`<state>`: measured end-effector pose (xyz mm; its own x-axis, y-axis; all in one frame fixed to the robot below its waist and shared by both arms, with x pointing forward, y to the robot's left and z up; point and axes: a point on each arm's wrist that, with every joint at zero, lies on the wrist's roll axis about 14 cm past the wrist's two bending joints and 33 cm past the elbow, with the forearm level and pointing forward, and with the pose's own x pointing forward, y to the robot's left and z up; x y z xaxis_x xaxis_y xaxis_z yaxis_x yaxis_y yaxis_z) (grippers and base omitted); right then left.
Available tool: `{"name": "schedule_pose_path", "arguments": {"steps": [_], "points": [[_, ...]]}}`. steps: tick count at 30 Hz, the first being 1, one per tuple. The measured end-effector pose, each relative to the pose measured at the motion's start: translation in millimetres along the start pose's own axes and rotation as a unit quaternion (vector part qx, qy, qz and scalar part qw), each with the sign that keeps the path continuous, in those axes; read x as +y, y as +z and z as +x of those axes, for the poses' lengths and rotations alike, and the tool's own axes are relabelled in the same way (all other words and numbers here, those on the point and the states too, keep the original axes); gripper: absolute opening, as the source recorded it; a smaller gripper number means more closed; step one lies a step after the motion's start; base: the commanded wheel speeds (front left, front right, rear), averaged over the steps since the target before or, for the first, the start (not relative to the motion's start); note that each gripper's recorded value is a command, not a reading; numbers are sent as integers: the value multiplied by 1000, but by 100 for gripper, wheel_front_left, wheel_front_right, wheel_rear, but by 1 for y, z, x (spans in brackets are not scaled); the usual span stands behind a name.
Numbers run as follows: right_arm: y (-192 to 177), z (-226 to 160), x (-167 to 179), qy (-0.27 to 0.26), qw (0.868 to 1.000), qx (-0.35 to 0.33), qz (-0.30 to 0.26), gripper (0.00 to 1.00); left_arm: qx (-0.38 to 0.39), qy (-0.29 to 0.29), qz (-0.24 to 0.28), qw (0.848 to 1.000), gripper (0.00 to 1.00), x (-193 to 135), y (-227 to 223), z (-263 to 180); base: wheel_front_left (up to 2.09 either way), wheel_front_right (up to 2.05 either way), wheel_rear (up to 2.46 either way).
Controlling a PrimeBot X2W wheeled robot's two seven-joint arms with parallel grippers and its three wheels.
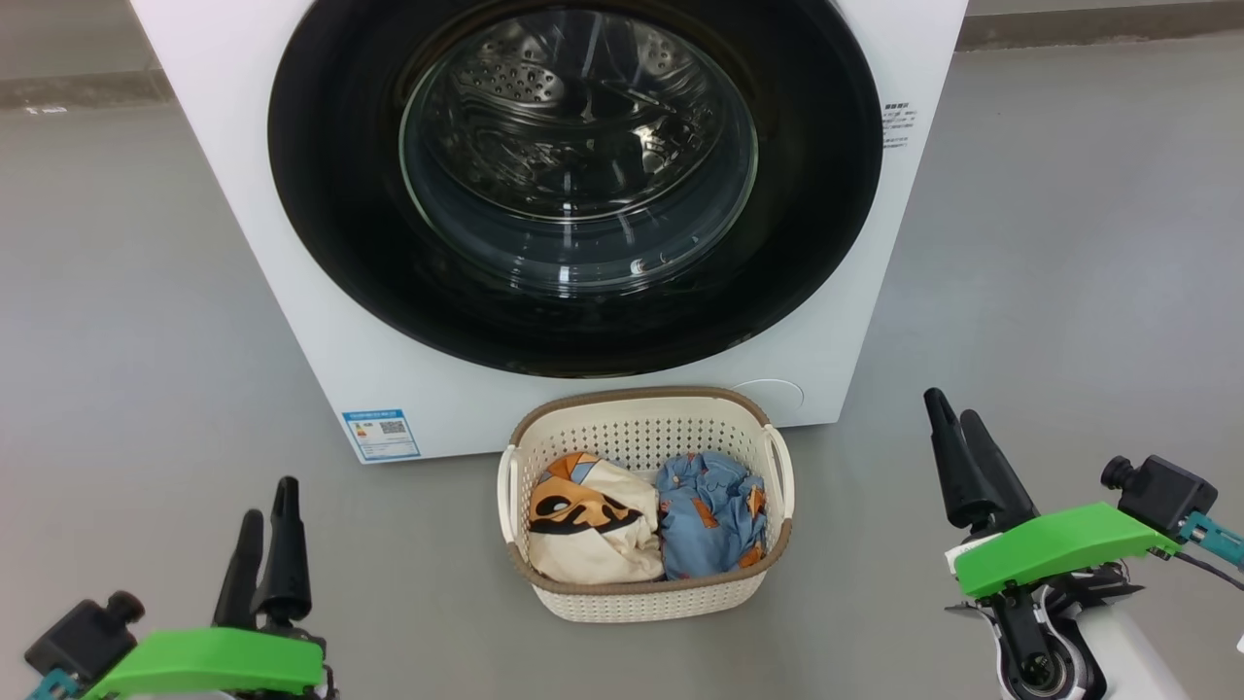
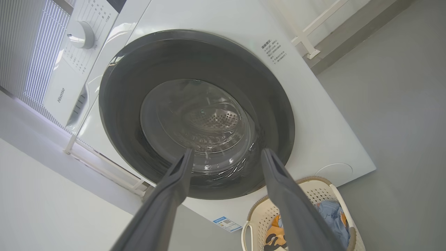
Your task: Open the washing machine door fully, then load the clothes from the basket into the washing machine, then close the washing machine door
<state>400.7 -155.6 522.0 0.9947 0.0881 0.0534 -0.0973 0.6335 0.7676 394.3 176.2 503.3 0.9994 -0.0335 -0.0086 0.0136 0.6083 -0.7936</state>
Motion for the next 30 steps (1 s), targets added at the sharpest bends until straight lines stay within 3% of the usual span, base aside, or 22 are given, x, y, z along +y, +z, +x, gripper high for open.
{"name": "schedule_pose_path", "arguments": {"steps": [13,30], "points": [[-3,4,1,9,993,4,-117,100,-6,-13,104,994,100,-6,1,3,0,0,0],[-11,9,11,37,972,11,-230,100,3,-22,240,971,100,-7,-8,5,0,0,0]]}}
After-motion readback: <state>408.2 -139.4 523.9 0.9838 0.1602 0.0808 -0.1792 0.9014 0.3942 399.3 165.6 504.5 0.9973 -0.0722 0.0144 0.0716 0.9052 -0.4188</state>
